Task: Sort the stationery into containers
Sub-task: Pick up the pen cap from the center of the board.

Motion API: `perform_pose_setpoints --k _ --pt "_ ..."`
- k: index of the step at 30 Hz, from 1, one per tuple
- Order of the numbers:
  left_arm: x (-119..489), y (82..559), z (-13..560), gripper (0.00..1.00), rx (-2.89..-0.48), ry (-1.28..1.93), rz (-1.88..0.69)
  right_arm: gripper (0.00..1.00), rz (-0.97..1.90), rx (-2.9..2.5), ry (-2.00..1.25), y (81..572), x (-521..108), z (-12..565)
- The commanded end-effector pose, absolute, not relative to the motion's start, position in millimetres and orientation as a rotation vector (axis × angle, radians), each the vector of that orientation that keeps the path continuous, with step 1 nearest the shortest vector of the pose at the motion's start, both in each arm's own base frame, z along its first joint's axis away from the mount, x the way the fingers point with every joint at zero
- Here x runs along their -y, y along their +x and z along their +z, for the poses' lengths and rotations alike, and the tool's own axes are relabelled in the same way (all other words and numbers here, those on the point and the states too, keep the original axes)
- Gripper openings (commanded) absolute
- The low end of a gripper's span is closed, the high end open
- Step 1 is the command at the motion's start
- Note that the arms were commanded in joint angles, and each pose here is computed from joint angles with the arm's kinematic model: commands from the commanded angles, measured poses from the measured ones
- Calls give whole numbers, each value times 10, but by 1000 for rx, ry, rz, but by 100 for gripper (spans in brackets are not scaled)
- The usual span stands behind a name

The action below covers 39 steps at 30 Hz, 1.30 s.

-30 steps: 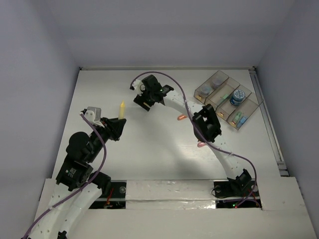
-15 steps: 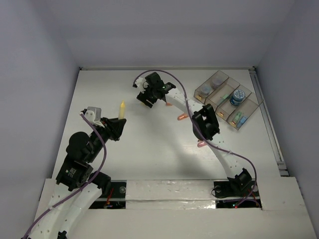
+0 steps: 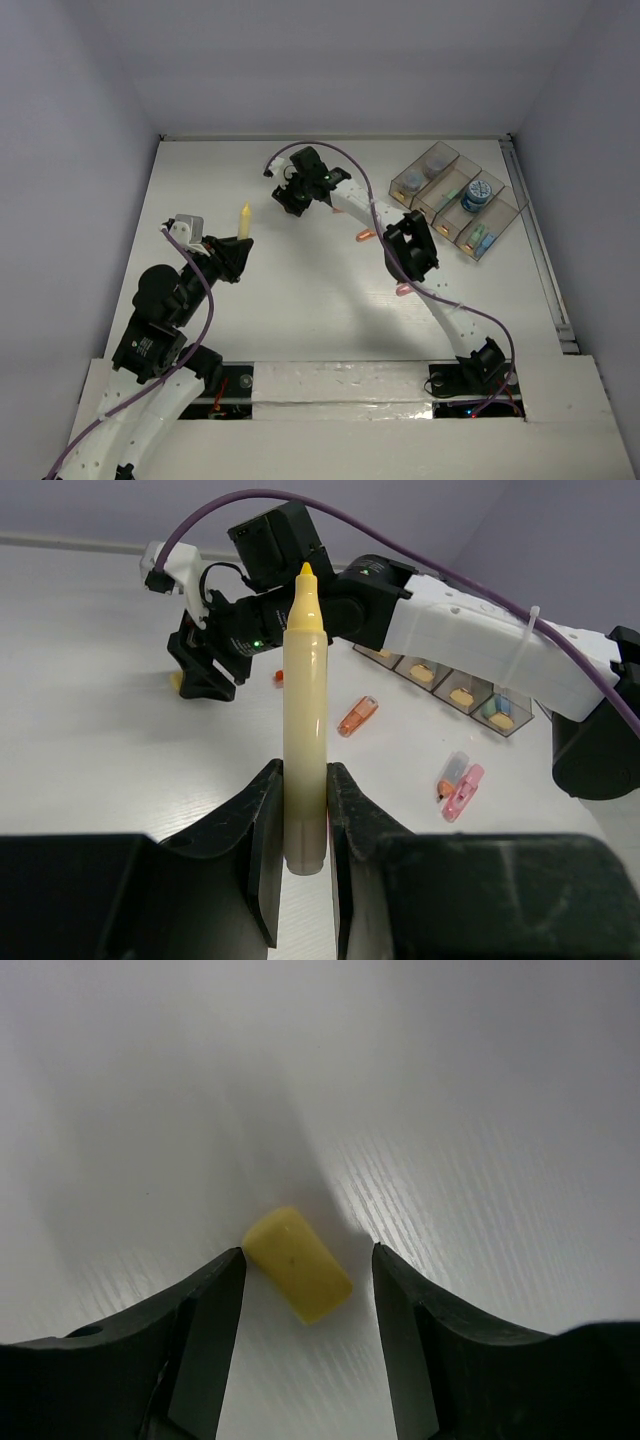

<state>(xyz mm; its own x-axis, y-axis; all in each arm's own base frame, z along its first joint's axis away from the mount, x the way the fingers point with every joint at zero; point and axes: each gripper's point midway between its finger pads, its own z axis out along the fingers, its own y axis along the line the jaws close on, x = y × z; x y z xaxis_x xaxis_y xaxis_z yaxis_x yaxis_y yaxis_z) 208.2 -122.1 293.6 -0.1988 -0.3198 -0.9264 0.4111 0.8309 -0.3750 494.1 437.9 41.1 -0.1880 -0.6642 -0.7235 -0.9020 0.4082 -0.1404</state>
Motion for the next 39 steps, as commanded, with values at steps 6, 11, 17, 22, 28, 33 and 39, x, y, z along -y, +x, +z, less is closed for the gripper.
perform_pose_setpoints --k 6,11,17,22,28,33,39 --pt "1237 2083 3181 0 -1560 86 -678 38 434 -1912 -1304 4952 -4454 424" --pt "1264 2082 3172 0 -1562 96 -689 8 430 -1910 -1235 4969 -4434 535" --pt "1360 2120 3095 0 -1595 111 -732 0 563 -1780 -999 4894 -4497 1409" --pt "1519 2139 2982 0 -1645 139 -813 0 663 -1780 -757 4527 -4191 1753" --pt "1770 2132 2935 0 -1659 145 -988 0 840 -1656 -348 3957 -3609 2631" --pt "1981 2117 2874 0 -1636 173 -1121 0 969 -1685 -46 3603 -3215 2680" --pt "2286 2130 2682 0 -1664 159 -1136 0 1057 -1644 69 3426 -3060 2910"
